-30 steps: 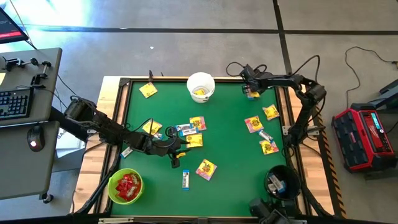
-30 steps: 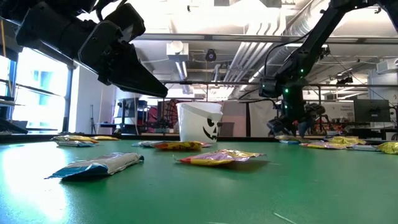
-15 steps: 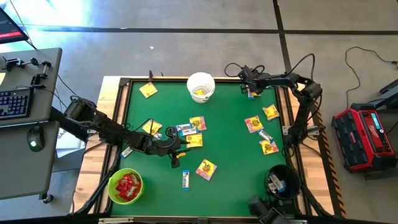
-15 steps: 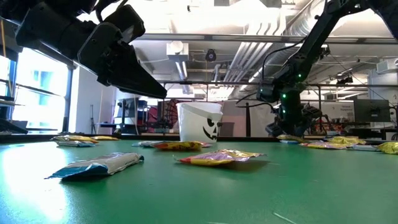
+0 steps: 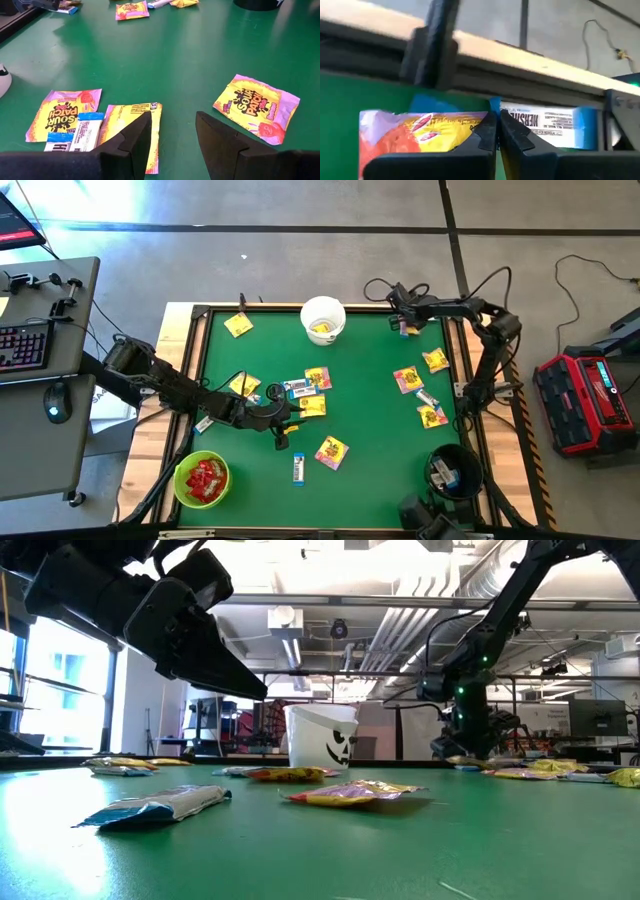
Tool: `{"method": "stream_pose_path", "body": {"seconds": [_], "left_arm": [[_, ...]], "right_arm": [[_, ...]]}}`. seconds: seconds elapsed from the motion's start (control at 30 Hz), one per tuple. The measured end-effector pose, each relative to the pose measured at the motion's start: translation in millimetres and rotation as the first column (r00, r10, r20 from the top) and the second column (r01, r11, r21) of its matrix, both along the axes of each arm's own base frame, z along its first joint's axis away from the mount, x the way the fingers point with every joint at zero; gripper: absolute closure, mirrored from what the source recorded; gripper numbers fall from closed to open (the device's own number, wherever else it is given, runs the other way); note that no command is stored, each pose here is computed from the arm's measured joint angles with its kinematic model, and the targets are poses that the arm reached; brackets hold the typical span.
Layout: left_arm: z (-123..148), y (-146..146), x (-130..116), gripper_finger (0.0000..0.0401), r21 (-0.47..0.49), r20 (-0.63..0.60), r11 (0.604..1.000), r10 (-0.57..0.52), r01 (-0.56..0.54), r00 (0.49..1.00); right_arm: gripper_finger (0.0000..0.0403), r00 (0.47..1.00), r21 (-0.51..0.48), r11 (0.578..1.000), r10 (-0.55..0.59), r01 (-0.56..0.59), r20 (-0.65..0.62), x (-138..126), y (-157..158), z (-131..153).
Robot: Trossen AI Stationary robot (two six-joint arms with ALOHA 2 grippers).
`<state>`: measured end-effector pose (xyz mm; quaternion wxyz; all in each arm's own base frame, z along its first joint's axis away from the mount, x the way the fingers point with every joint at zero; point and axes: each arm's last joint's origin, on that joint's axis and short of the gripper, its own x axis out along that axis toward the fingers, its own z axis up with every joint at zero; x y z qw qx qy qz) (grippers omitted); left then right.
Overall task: Sort candy by brand, put in halloween buckets
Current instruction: Put the white candy into the black bucket
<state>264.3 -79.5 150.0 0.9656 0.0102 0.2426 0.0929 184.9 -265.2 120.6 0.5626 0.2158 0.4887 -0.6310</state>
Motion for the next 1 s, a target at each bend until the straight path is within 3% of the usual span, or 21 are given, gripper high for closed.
{"method": "stream_pose_path", "body": {"seconds": [0.17, 0.6, 1.0], "left_arm": [[0, 0, 0, 0.0254, 0.001, -0.001, 1.000, 0.000, 0.000, 1.000], [0, 0, 0, 0.0254, 0.005, -0.004, 1.000, -0.002, 0.002, 1.000], [0, 0, 0, 0.0254, 0.006, -0.004, 1.000, -0.003, 0.003, 1.000]], "right_arm": [[0.0403, 0.999, 0.065, 0.997, 0.043, -0.045, 0.032, 1, 12, 11], [0.0402, 0.984, 0.062, 0.983, 0.167, -0.172, 0.068, 12, 34, 42], [0.0351, 1.000, 0.110, 0.994, 0.026, -0.027, 0.013, -2, 27, 28]]}}
